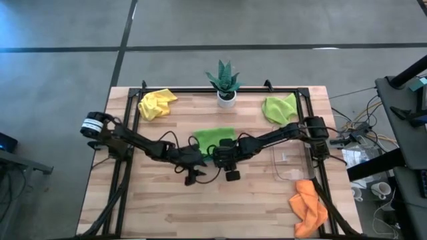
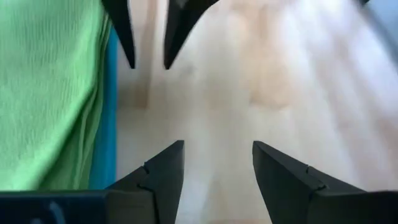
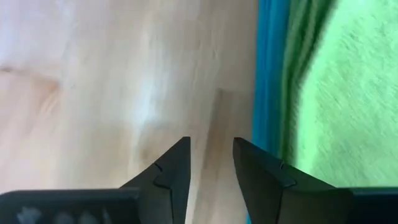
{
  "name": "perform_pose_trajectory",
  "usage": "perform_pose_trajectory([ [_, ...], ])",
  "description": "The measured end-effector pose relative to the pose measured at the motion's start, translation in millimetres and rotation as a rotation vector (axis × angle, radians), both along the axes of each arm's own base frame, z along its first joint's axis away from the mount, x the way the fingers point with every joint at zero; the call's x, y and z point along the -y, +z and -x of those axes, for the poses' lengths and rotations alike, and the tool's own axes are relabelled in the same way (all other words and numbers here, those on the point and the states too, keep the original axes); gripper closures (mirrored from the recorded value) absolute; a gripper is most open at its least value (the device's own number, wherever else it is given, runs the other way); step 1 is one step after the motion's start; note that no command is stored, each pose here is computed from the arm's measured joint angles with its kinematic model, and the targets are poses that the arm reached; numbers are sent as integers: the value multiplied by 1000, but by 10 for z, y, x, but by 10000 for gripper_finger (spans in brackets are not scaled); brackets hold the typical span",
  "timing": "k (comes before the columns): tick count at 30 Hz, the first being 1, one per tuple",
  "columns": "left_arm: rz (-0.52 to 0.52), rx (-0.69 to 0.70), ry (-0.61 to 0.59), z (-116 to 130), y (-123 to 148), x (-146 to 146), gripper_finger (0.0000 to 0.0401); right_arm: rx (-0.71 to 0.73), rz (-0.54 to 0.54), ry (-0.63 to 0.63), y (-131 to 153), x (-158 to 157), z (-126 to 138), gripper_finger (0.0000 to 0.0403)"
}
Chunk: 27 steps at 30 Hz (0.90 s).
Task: Fold microfiber towels
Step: Stack the green towel on top of the blue towel
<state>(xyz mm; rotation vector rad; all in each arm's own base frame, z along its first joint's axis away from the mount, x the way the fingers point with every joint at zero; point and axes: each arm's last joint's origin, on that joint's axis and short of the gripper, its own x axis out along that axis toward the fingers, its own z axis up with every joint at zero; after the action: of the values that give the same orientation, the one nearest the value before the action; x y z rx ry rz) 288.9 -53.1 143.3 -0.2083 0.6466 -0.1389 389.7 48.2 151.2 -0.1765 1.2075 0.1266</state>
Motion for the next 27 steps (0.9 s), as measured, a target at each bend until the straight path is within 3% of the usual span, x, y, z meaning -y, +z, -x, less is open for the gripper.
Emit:
perform_pose_trajectory([
  [5,-10,20,17,128,322,-41,228,34,21,-12,389,12,107,287],
  [8,-177,83,163,246,517,-144,228,86,131,-75,510,103,162,287],
  [11,-326,81,344,319,535,-305,228,102,189,-131,503,242,170,287],
  [15,-323,-17,278,313,295,-396,228,58,177,-141,315,336,166,287],
  [21,-291,-159,150,193,-193,-334,228,-52,164,-49,8,322,256,287],
  [27,-276,-150,123,39,-279,-286,228,-58,130,-65,22,317,299,287],
])
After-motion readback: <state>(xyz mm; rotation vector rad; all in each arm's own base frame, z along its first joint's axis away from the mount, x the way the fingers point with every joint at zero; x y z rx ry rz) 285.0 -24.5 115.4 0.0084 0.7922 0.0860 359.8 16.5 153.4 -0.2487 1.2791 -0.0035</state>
